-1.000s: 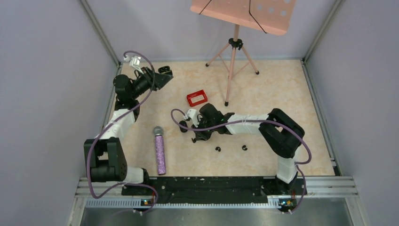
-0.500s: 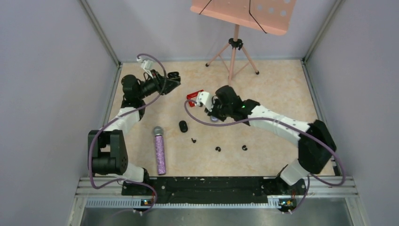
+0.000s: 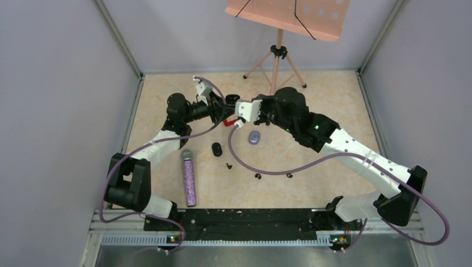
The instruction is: Insert the wireless bluetooth earbuds into the charging case
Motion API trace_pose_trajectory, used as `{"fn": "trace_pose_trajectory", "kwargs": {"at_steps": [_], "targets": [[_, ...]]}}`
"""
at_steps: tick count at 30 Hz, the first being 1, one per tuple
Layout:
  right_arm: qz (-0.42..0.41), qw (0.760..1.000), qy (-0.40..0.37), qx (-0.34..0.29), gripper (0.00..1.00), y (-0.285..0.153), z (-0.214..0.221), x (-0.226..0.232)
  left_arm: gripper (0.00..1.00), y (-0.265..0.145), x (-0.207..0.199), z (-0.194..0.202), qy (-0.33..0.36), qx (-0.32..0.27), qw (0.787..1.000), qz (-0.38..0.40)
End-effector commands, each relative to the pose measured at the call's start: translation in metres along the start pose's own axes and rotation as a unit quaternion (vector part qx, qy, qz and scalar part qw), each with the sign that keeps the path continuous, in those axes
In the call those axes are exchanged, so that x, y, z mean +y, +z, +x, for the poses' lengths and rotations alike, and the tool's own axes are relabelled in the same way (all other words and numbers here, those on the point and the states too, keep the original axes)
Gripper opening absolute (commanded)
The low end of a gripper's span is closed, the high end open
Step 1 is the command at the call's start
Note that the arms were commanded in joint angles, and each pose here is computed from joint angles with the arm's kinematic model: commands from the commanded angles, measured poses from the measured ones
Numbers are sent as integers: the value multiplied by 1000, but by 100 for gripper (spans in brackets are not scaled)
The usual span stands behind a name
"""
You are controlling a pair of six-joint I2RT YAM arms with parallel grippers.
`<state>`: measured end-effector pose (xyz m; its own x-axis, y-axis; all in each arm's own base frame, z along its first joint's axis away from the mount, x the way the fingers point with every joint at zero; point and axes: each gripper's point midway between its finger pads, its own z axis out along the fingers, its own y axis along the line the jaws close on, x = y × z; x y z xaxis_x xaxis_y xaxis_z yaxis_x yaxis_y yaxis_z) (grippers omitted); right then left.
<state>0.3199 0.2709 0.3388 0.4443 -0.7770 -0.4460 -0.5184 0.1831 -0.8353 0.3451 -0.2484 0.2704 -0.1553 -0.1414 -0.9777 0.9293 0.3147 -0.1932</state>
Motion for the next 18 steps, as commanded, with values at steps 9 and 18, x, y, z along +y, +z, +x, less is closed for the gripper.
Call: {"fn": "trace_pose_trajectory", "kwargs": {"at_steps": [9, 18], "targets": [[54, 998, -31, -26, 0, -11, -45, -24, 0, 1, -47, -19, 74, -27, 996, 34], [-2, 998, 52, -21, 0, 1, -56, -14, 0, -5, -62, -27, 62, -43, 996, 48]]}}
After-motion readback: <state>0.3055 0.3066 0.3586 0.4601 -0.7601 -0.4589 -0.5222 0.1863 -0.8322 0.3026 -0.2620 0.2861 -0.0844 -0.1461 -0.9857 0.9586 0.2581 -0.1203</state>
